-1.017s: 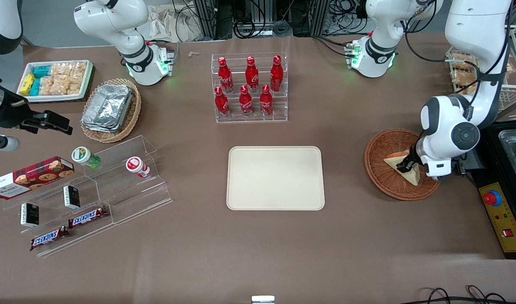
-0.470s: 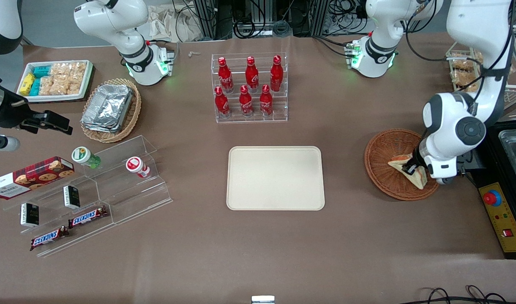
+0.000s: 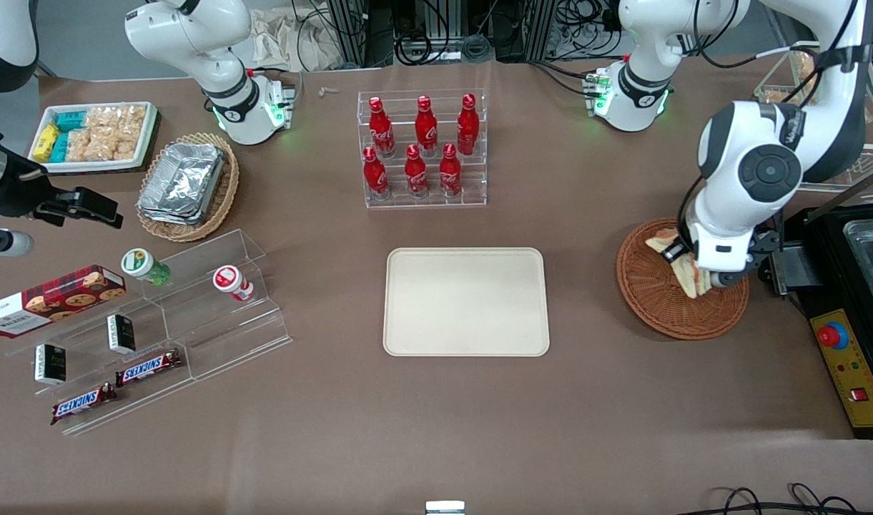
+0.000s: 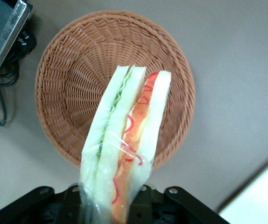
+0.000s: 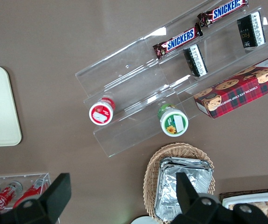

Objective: Place sandwich from basket to tray
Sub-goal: 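Lift the sandwich and carry it with the left gripper over the tray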

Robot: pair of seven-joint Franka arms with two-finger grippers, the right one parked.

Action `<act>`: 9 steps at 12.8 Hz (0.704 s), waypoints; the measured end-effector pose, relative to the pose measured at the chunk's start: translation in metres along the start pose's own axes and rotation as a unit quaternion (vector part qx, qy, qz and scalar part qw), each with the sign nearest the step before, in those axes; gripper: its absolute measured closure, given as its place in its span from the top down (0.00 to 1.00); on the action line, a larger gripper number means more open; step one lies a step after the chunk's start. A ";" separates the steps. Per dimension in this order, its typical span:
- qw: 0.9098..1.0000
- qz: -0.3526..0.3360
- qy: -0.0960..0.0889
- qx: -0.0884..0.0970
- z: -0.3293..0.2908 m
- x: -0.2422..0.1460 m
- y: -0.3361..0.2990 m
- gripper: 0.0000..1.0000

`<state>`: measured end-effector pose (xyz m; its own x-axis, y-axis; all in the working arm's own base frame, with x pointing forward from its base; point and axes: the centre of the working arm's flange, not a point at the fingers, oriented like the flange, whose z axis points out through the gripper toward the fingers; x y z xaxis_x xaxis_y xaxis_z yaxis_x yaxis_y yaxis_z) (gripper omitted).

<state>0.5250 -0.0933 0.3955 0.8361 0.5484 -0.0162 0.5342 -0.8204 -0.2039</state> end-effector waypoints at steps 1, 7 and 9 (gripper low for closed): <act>1.000 0.024 -0.003 0.004 -0.012 -0.004 0.005 0.21; 0.986 0.158 -0.012 -0.058 -0.046 -0.058 0.071 0.21; 0.979 0.191 -0.010 -0.074 -0.057 -0.080 0.098 0.21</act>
<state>0.5177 -0.2268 0.4322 0.9765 0.1989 -0.0836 0.1967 -0.9799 -0.0342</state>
